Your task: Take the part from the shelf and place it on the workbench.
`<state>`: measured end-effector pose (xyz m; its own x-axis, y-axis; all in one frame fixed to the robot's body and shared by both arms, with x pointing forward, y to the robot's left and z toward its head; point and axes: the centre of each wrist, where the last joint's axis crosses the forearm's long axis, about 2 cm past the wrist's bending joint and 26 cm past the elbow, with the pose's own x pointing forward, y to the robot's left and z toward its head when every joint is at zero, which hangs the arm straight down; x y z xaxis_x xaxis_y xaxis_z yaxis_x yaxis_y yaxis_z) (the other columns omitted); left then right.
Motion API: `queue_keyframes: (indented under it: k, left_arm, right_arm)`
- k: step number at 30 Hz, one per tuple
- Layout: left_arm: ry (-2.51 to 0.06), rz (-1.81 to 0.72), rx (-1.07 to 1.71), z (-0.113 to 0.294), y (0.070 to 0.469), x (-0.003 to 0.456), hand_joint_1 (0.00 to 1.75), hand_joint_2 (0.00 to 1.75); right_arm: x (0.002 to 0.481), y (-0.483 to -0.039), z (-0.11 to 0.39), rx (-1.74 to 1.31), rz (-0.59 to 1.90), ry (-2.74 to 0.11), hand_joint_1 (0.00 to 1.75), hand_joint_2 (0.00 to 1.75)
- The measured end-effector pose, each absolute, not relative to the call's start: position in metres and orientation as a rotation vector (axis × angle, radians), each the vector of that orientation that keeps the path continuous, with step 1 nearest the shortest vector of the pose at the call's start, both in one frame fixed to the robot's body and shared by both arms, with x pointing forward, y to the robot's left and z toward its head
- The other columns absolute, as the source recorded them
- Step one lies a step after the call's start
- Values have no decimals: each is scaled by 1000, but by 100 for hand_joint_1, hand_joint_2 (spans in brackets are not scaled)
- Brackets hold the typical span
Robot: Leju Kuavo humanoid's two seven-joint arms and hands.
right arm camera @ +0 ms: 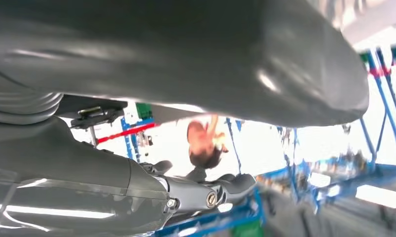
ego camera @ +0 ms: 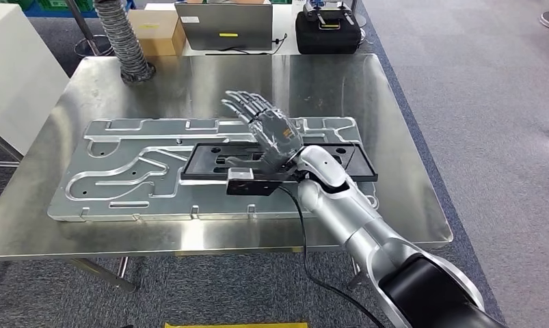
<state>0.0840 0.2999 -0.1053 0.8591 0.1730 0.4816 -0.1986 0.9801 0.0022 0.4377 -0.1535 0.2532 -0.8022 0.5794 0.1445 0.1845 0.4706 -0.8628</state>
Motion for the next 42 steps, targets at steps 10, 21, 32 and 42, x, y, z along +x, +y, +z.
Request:
queue_keyframes:
  k: [10, 21, 32, 42]
  left_arm:
    - [-529, 262, 53, -107, 301, 73, 0, 0]
    - [-526, 349, 64, -110, 308, 50, 0, 0]
    - [-557, 371, 55, -110, 309, 53, 0, 0]
    - [-534, 372, 50, -110, 304, 51, 0, 0]
  right_arm:
    - [406, -249, 287, -1144, 625, -2585, 0, 0]
    - [297, -415, 238, -1813, 430, -2197, 0, 0]
    - [230, -440, 193, -1864, 513, -1969, 0, 0]
    - [205, -425, 158, -1757, 504, -1852, 0, 0]
